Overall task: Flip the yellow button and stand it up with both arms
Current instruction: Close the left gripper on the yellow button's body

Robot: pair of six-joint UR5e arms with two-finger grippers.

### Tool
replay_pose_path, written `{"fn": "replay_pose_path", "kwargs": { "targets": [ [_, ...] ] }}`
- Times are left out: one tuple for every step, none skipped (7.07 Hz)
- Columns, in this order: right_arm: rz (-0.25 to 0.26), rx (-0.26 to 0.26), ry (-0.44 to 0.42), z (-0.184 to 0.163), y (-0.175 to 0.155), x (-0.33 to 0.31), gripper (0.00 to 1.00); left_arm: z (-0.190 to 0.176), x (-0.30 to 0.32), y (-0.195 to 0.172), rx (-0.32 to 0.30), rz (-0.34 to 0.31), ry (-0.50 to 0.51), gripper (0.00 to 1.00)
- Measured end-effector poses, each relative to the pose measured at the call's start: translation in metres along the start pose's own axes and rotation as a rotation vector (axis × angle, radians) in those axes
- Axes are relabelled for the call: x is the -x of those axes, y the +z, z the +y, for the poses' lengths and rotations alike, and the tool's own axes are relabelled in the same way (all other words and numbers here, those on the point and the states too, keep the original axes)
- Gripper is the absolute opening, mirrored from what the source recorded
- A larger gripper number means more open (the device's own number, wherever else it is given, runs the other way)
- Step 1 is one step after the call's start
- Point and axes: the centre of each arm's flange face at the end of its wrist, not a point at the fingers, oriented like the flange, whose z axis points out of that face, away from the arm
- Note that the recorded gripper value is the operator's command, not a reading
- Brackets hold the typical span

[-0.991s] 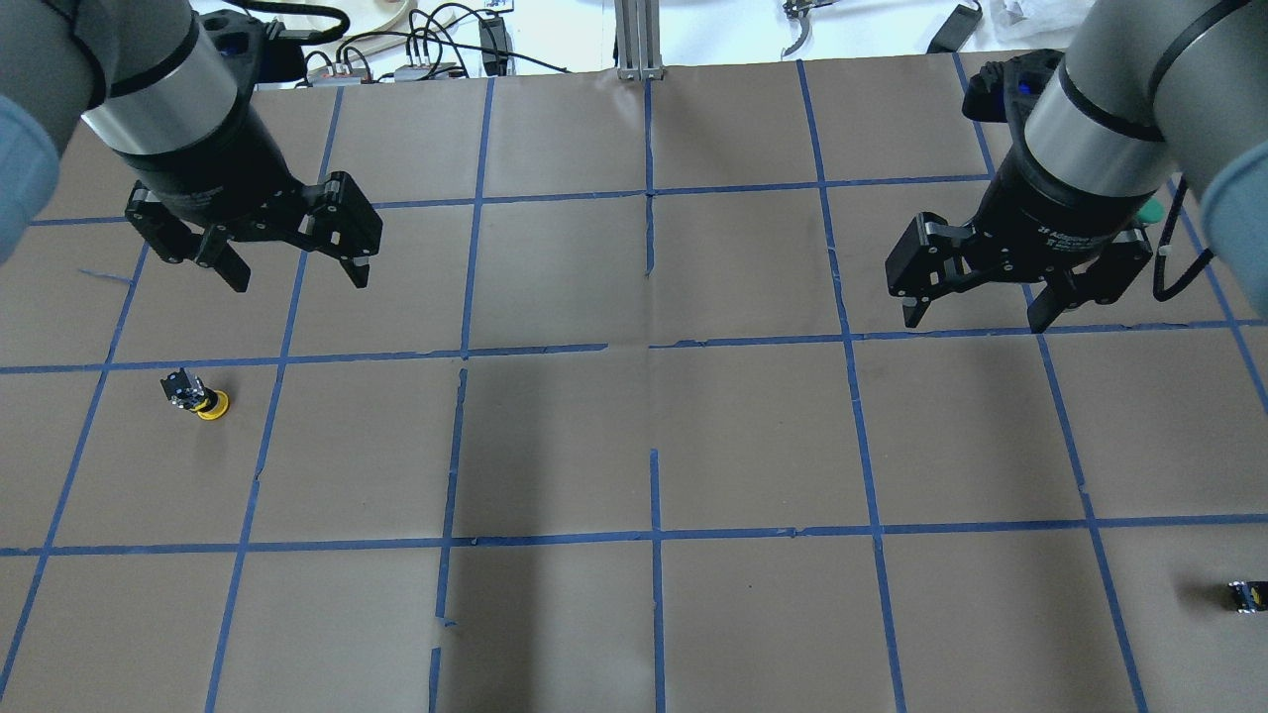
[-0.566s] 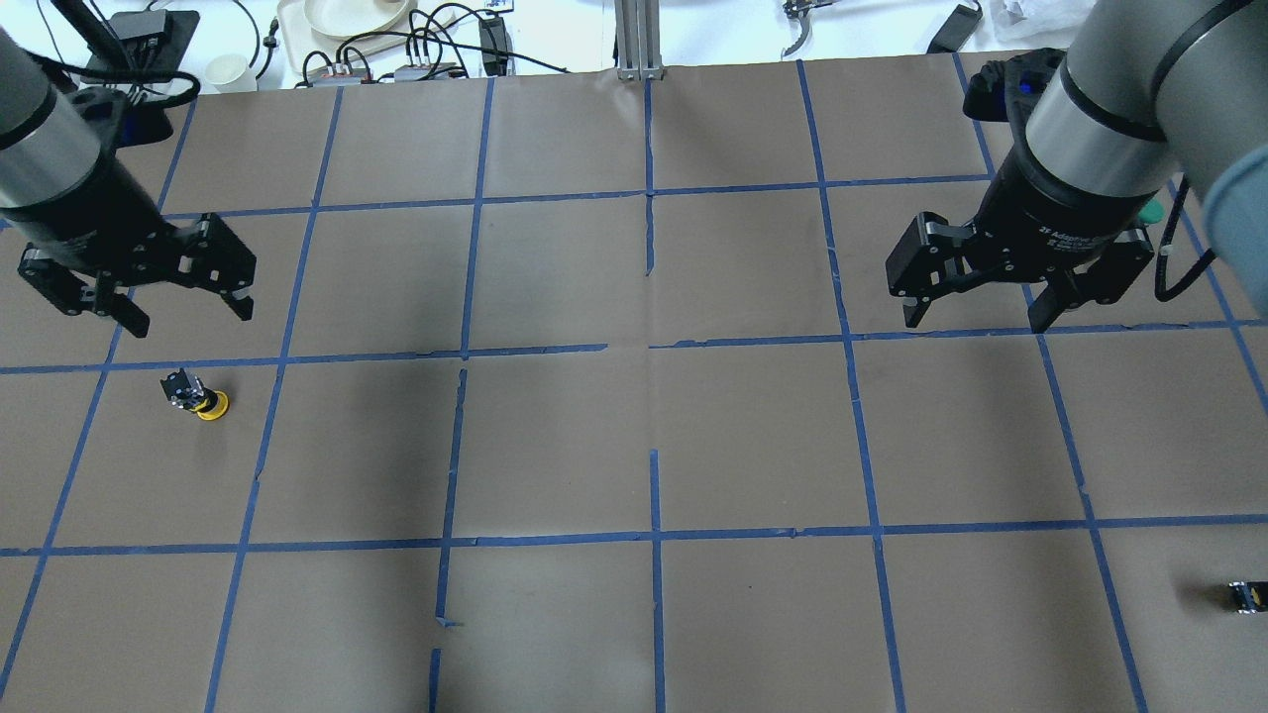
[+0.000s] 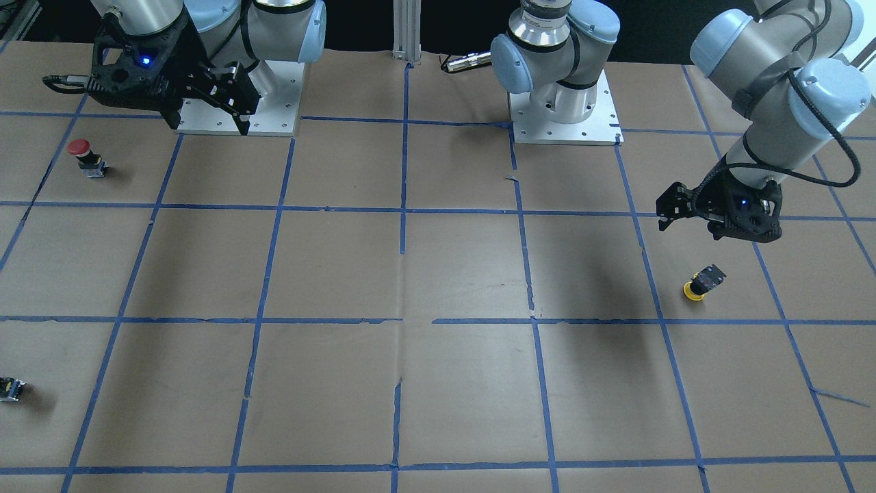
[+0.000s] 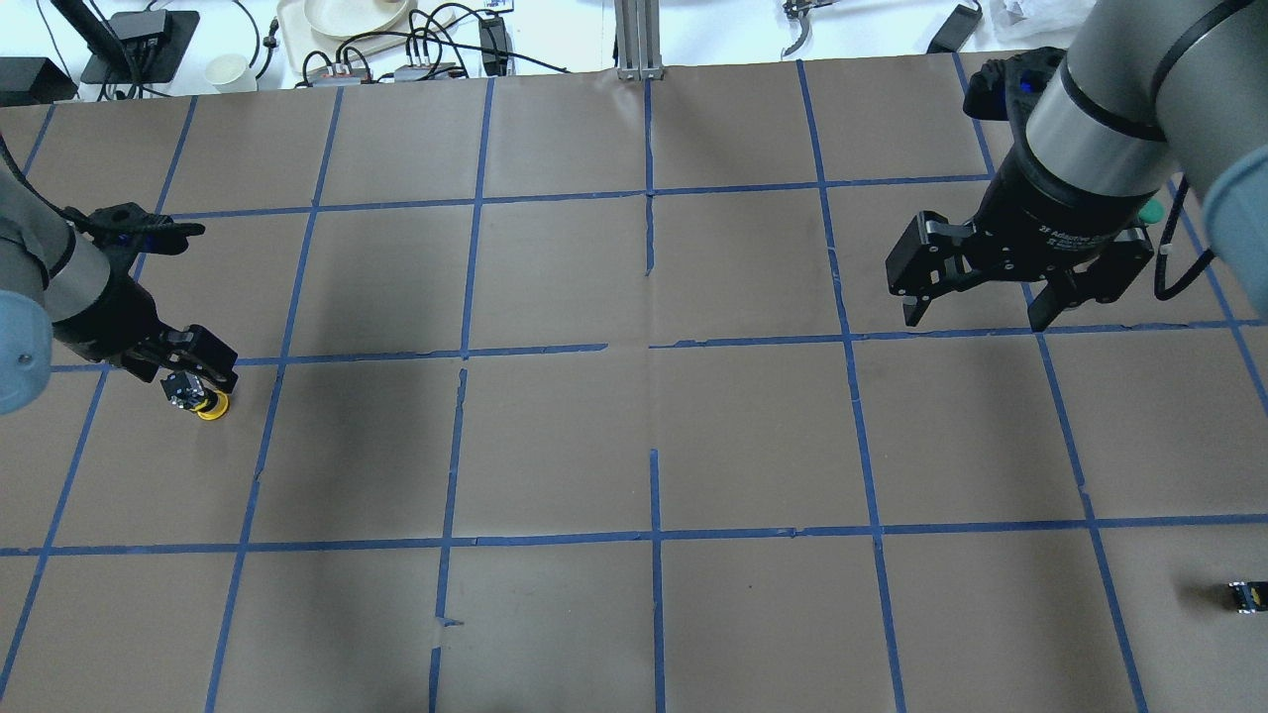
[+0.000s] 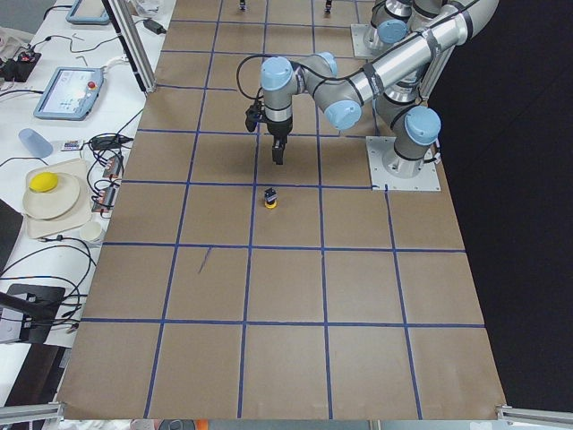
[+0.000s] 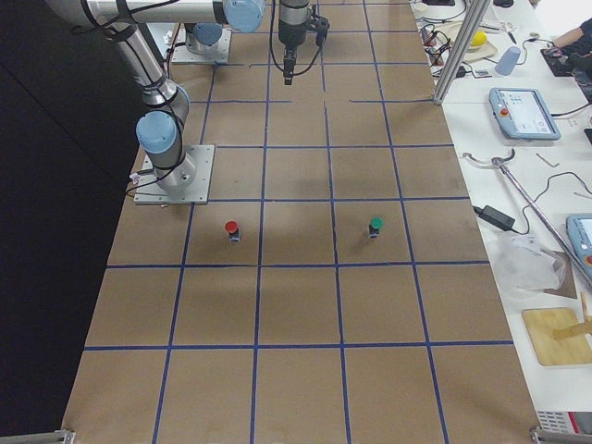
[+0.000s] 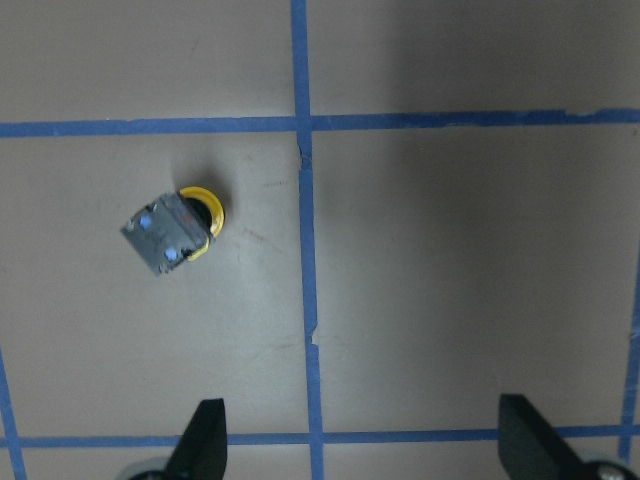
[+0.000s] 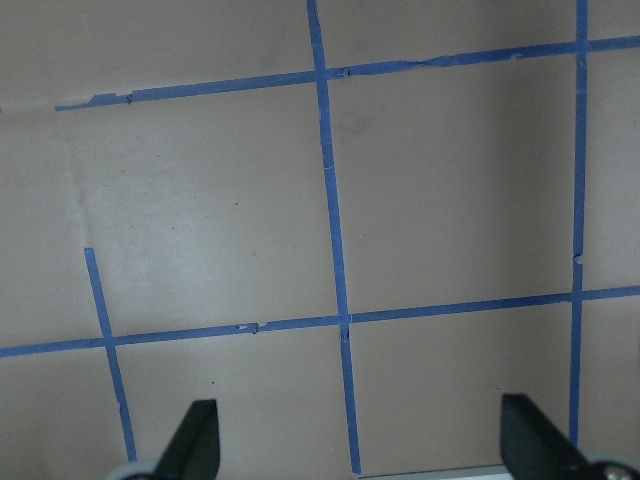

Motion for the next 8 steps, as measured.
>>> {"fn": "replay_pose_path", "kwargs": {
  "targets": [
    [0.001,0.000,0.000,0.000,0.000,0.000,1.00,0.001,0.016,0.019,-0.004,-0.004,0.189,0.98],
    [0.001,0.002,0.000,0.000,0.001,0.000,1.00,0.001,0.037,0.037,-0.014,-0.018,0.359,0.98],
    [0.002,0.003,0.000,0.001,0.002,0.000,1.00,0.001,0.058,0.054,-0.022,-0.030,0.503,0.97],
    [0.002,0.003,0.000,0.001,0.001,0.000,1.00,-0.001,0.073,0.070,-0.032,-0.047,0.633,0.95],
    [0.002,0.001,0.000,0.000,0.001,0.000,1.00,-0.004,0.082,0.082,-0.037,-0.058,0.698,0.88],
    [0.002,-0.001,0.000,0.000,0.000,0.000,1.00,-0.006,0.085,0.089,-0.038,-0.060,0.721,0.79],
    [0.001,-0.001,0.000,0.001,0.000,0.000,1.00,-0.006,0.087,0.091,-0.039,-0.059,0.729,0.74],
    [0.001,-0.001,0.000,0.001,0.000,0.000,1.00,-0.007,0.086,0.092,-0.041,-0.056,0.730,0.74]
  ]
}}
